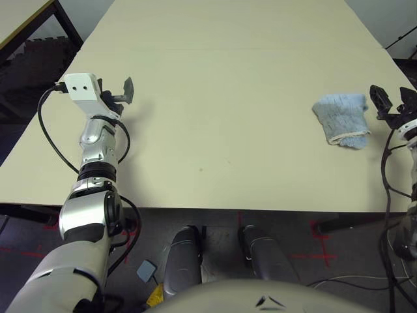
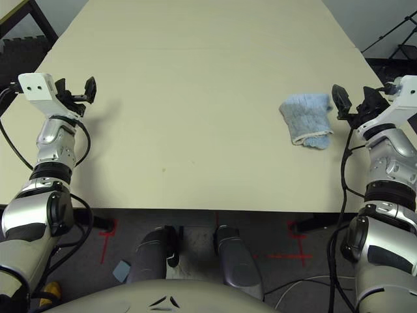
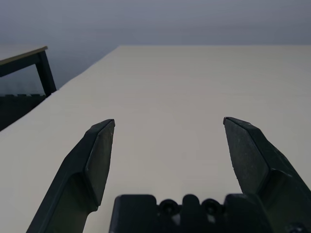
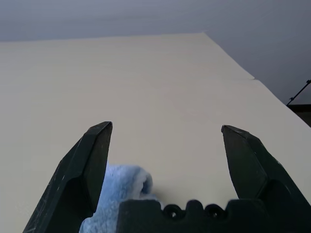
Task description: Wipe the water off the table with a rag.
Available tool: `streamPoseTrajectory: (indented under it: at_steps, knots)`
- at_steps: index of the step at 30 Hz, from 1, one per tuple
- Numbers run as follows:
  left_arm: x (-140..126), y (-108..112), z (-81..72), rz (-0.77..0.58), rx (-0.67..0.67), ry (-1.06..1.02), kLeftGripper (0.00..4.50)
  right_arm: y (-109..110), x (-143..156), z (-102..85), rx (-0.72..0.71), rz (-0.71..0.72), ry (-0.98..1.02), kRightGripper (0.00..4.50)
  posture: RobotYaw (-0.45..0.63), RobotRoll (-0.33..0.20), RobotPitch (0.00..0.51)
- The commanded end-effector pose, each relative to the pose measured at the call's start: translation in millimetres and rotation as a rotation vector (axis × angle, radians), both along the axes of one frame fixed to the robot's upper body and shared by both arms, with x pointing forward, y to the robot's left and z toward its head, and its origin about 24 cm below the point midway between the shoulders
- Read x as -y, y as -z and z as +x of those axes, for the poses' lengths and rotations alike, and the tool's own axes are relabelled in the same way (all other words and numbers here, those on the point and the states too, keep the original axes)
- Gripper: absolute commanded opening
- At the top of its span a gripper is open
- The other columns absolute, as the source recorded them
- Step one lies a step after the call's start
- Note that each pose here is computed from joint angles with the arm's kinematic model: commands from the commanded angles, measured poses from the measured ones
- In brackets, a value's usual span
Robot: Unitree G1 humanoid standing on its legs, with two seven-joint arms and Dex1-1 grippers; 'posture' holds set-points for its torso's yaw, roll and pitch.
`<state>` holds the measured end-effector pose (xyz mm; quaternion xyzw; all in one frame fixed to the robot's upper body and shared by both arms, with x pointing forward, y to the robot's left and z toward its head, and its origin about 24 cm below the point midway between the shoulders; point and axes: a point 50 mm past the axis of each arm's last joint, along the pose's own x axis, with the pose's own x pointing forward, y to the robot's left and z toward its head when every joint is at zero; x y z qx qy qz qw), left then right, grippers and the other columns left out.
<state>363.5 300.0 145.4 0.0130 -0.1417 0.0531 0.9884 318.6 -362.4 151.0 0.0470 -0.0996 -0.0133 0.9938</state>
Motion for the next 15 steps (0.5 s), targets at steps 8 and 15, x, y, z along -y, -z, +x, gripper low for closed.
streamPoseTrajectory:
  at_steps: [8, 15]
  knots:
    - [-8.9, -14.8, -0.5, 0.048, 0.027, -0.022, 4.50, -15.8, 3.1, 3.0, 0.097, 0.033, 0.028, 4.48, -0.17, 0.000, 0.171]
    - [-7.0, -16.2, 0.4, 0.059, 0.032, -0.009, 4.50, -17.9, 0.3, 7.2, 0.093, 0.026, 0.014, 4.48, -0.17, 0.000, 0.156]
